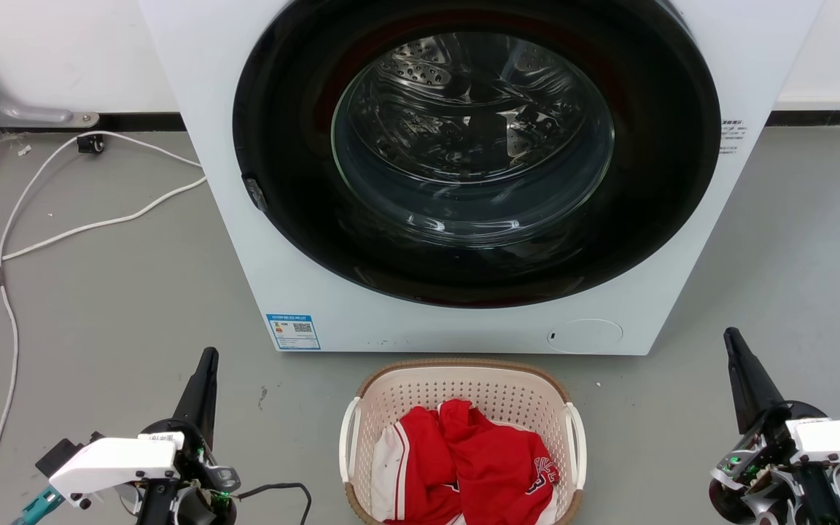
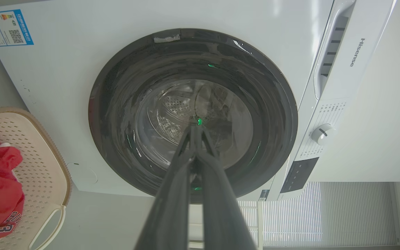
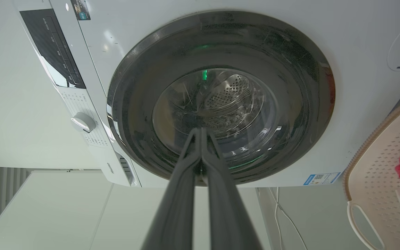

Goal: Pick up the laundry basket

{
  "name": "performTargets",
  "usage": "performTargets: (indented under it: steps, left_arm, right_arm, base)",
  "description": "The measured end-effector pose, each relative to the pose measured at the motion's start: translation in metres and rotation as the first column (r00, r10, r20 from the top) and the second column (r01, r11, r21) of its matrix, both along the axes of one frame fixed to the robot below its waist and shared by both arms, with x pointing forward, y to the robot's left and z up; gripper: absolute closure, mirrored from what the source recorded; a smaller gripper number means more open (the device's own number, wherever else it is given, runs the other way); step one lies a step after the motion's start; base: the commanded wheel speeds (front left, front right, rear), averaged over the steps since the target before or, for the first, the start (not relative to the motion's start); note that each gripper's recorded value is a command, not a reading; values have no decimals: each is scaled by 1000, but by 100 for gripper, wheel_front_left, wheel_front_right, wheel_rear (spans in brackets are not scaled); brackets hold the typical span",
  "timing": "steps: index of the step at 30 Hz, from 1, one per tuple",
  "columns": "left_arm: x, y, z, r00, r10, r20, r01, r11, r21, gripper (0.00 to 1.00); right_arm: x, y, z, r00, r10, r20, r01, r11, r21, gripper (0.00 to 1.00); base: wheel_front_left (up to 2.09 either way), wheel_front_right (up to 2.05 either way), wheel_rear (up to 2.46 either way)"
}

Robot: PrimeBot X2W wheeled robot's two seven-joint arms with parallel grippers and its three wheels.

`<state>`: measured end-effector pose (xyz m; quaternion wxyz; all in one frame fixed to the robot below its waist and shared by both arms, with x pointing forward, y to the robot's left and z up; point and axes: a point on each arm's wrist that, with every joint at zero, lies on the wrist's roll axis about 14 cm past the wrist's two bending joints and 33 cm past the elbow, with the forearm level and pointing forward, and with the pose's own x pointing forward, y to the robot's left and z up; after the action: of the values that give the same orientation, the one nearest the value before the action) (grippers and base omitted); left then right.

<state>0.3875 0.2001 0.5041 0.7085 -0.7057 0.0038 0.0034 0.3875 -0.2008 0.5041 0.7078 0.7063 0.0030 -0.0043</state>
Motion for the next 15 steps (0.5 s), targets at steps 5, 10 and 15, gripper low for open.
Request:
performTargets:
  steps: [5,10,15]
  left_arm:
    - [0,0,0,1000,0,0,0,1000,0,100]
    - [0,0,0,1000,0,0,0,1000,0,100]
    - [0,0,0,1000,0,0,0,1000,0,100]
  right_arm:
    - [0,0,0,1000,0,0,0,1000,0,100]
    - [0,0,0,1000,0,0,0,1000,0,100]
    - [0,0,0,1000,0,0,0,1000,0,100]
  base:
    - [0,0,0]
    - [0,0,0]
    - [0,0,0]
